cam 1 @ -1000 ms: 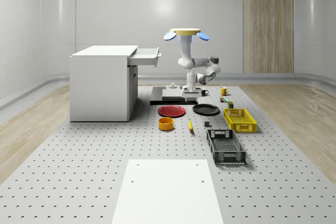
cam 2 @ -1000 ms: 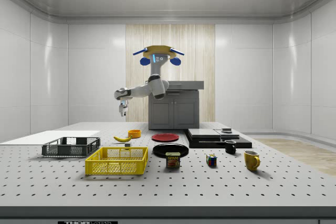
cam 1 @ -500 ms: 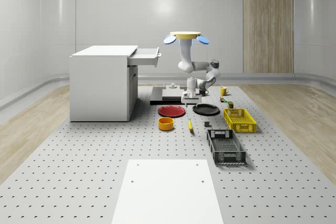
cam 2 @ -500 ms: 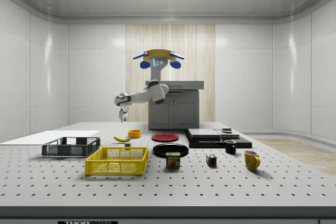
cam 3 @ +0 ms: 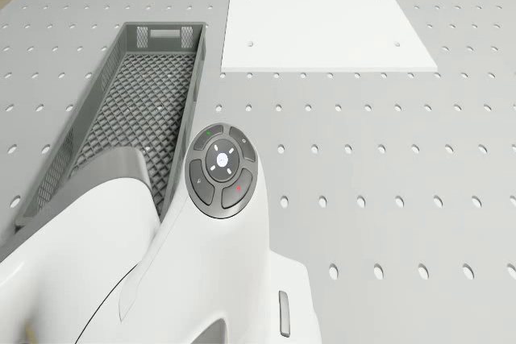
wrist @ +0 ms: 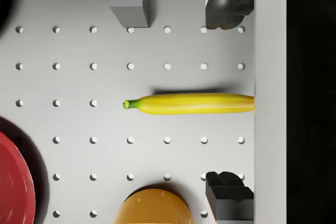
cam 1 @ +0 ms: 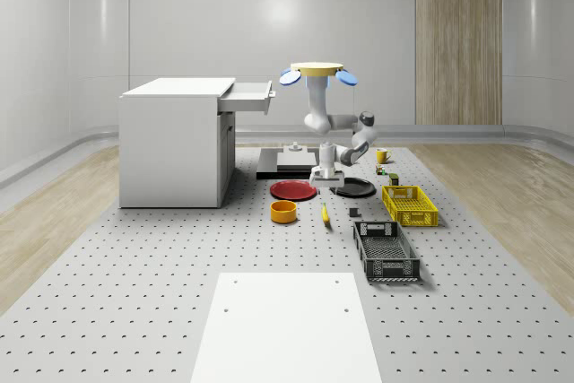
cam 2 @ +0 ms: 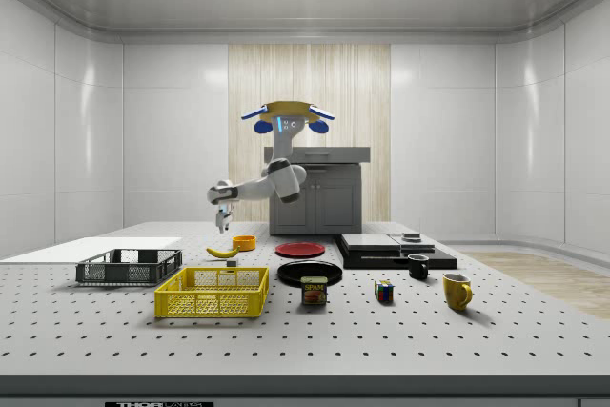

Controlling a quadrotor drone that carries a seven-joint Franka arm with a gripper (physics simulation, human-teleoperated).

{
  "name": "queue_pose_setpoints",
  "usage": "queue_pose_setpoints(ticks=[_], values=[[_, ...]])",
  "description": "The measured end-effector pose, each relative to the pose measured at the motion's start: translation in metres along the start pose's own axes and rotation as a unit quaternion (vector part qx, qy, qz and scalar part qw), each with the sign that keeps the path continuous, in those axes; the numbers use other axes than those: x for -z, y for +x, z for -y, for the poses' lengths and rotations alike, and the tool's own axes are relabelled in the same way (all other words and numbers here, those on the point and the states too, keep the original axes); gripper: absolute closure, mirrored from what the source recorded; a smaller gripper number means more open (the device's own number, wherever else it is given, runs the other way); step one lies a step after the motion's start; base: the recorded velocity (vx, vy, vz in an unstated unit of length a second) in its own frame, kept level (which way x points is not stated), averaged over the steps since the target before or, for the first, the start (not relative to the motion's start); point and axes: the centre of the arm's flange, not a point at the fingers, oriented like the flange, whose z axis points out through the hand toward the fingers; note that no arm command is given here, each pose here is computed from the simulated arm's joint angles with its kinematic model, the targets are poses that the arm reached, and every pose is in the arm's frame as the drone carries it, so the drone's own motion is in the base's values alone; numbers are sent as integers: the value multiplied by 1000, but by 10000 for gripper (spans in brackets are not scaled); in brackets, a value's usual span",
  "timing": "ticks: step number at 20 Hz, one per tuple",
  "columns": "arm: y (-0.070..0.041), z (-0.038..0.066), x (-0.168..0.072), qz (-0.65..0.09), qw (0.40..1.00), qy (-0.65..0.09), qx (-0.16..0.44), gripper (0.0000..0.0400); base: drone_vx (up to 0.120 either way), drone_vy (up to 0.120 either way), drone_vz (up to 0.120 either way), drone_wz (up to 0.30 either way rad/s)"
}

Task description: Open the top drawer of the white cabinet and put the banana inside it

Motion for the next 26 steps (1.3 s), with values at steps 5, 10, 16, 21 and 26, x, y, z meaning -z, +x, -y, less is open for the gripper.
queue_pose_setpoints(ticks=[5, 10, 16, 21, 26], values=[[0, 0, 0, 0, 1000, 0, 0, 0, 0, 0, -112, 0], [8, -8, -5, 0, 1000, 0, 0, 0, 0, 0, 0, 0], [12, -12, -28, 0, 1000, 0, 0, 0, 0, 0, 0, 0], [13, -13, -50, 0, 1000, 0, 0, 0, 0, 0, 0, 0], [7, -7, -64, 0, 1000, 0, 0, 0, 0, 0, 0, 0]])
